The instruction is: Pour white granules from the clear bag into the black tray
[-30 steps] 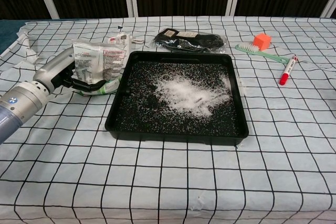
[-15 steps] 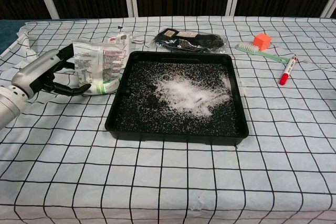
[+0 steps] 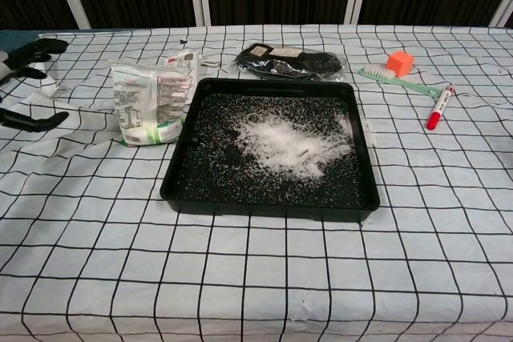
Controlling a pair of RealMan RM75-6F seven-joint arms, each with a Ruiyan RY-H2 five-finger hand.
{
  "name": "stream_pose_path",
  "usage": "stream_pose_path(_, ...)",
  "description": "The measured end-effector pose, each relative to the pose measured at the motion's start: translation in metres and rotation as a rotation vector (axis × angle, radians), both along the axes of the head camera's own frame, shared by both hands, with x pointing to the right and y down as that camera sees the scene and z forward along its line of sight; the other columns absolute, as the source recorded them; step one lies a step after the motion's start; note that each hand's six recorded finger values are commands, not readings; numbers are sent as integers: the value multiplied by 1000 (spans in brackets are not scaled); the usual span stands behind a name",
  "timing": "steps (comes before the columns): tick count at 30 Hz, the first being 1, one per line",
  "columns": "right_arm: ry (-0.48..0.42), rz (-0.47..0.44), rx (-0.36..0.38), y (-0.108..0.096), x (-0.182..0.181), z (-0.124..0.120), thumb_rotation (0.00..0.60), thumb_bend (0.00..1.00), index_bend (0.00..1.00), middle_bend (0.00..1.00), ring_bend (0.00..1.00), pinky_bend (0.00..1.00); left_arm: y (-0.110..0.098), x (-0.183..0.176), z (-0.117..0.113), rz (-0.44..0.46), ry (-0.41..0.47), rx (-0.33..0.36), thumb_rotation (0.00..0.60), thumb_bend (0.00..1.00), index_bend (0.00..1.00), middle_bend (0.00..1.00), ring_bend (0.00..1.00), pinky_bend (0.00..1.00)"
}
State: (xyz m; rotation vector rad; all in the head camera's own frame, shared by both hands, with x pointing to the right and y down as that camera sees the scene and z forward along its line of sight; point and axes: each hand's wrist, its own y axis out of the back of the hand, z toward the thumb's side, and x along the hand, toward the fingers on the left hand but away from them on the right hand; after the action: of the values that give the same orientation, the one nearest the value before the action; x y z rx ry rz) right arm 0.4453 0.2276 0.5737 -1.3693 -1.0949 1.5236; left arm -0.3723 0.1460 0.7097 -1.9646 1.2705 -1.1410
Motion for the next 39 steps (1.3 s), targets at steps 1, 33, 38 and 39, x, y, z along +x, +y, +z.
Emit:
stream_pose_path(1,-1,1,-1,0,0,0,600,196,187,109,168,331,1,-6,-10,10,-47,6,600,341,66,57,0,125)
stream_pose_path(33,-2,1,12,-1,-2,0,600,195,188,109,168,330,44,-105,-172,18,-480,14,600,355,70,58,0,75)
stream_pose_path(38,-2,12,14,-1,1,-1,600,195,188,109,168,330,43,-106,-172,10,-485,13,600,355,71,58,0,75)
stream_pose_path(39,-1,13,13,-1,1,-1,600,195,188,109,168,330,43,-105,-172,12,-486,12,600,355,71,58,0,75)
